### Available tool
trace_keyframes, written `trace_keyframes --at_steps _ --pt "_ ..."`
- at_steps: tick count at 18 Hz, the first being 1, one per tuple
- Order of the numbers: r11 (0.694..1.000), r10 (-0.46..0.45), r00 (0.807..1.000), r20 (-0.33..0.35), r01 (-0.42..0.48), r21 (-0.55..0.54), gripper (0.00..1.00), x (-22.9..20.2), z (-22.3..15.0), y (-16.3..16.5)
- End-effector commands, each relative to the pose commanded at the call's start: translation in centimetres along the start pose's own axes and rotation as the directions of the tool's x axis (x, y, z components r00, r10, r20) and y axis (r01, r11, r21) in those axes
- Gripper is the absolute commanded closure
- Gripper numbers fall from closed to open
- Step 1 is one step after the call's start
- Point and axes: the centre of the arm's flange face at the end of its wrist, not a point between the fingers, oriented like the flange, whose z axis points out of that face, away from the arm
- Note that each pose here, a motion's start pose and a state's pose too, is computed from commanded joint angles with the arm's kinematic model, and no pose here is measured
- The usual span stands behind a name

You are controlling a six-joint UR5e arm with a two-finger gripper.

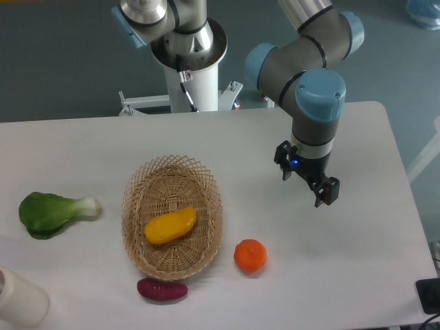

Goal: Pick up the mango from the basket
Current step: 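Move the open gripper over the basket and lower toward the yellow mango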

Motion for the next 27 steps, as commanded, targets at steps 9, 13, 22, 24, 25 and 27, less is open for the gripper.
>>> trace_keyframes --at_steps 9,13,22,24,25,27 --pt "1.000 -0.005 1.000 -0.006 0.005 0.002 0.00 0.1 0.2 -0.5" --pt "0.998 -0.057 0.998 -0.007 0.057 0.018 0.00 0.5 0.2 -2.9" --pt "0.999 -0.039 0.999 -0.037 0.040 0.029 0.00 4.9 1.1 -12.2" --pt "0.999 -0.038 0.998 -0.044 0.040 0.032 0.00 6.0 1.2 -14.0" --pt "0.998 -0.046 0.998 -0.050 0.048 0.035 0.00 6.6 1.4 -14.9" --pt "0.998 -0.060 0.996 -0.062 0.062 0.033 0.00 7.6 2.0 -16.7"
